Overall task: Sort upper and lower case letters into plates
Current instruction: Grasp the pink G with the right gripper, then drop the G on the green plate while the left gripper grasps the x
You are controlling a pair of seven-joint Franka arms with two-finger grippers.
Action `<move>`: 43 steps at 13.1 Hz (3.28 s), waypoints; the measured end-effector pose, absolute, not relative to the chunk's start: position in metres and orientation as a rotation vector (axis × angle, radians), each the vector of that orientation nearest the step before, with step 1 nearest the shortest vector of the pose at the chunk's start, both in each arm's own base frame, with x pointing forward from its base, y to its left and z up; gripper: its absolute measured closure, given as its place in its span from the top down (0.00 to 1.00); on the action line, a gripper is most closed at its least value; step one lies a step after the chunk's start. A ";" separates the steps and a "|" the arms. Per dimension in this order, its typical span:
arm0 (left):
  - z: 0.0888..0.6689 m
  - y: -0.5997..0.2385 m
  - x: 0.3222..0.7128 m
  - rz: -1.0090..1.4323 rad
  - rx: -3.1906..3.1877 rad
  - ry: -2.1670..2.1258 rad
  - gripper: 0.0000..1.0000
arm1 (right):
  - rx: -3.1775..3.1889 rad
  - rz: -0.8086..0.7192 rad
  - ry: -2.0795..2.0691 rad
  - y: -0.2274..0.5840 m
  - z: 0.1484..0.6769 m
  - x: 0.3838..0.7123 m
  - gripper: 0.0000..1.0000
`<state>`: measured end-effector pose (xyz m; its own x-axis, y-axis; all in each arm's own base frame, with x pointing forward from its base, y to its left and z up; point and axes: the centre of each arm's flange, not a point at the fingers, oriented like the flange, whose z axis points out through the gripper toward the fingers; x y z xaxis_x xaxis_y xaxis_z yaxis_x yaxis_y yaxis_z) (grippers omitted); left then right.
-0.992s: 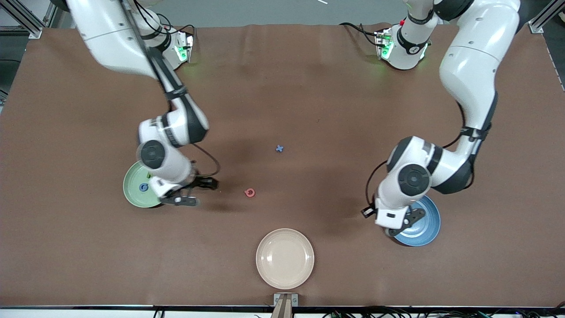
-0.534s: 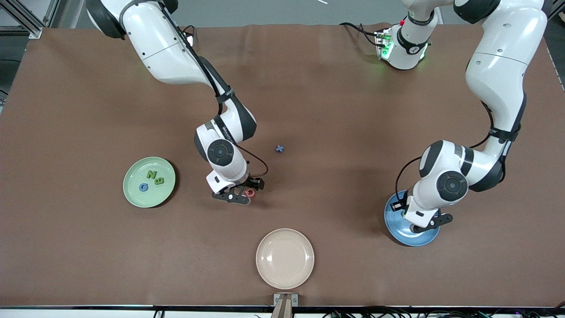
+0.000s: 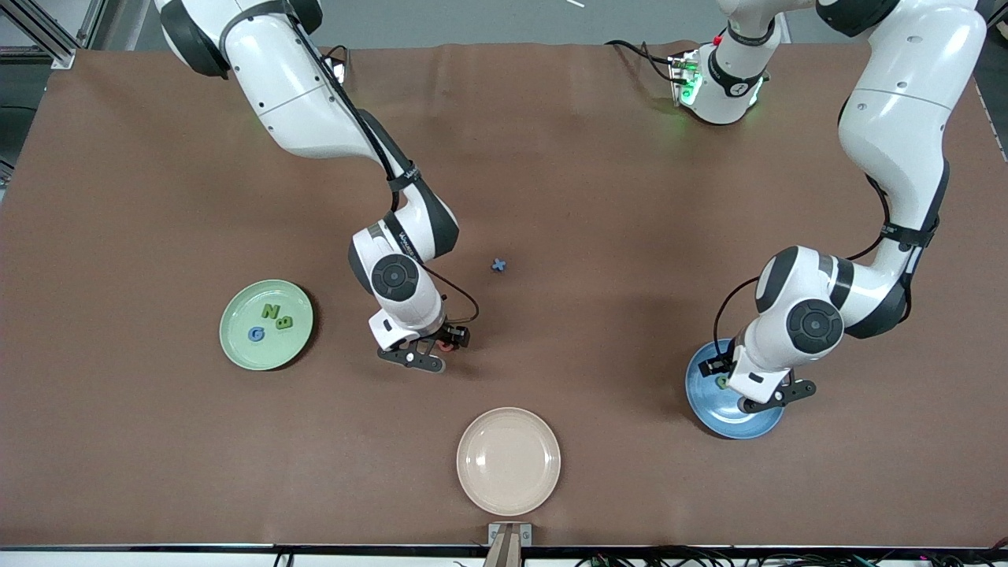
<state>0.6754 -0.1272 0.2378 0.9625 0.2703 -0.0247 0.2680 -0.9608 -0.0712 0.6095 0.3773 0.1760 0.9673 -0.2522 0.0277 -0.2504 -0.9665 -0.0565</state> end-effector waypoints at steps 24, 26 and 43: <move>0.183 -0.529 0.423 0.079 -2.764 -1.527 0.64 | -3.157 0.173 -0.131 0.050 0.206 0.645 0.44; 0.183 -0.533 0.421 0.072 -2.723 -1.601 0.64 | -3.154 0.172 -0.149 0.040 0.195 0.637 0.44; 0.170 -0.544 0.433 0.015 -2.642 -1.746 0.58 | -3.141 0.297 -0.001 0.000 0.434 0.644 1.00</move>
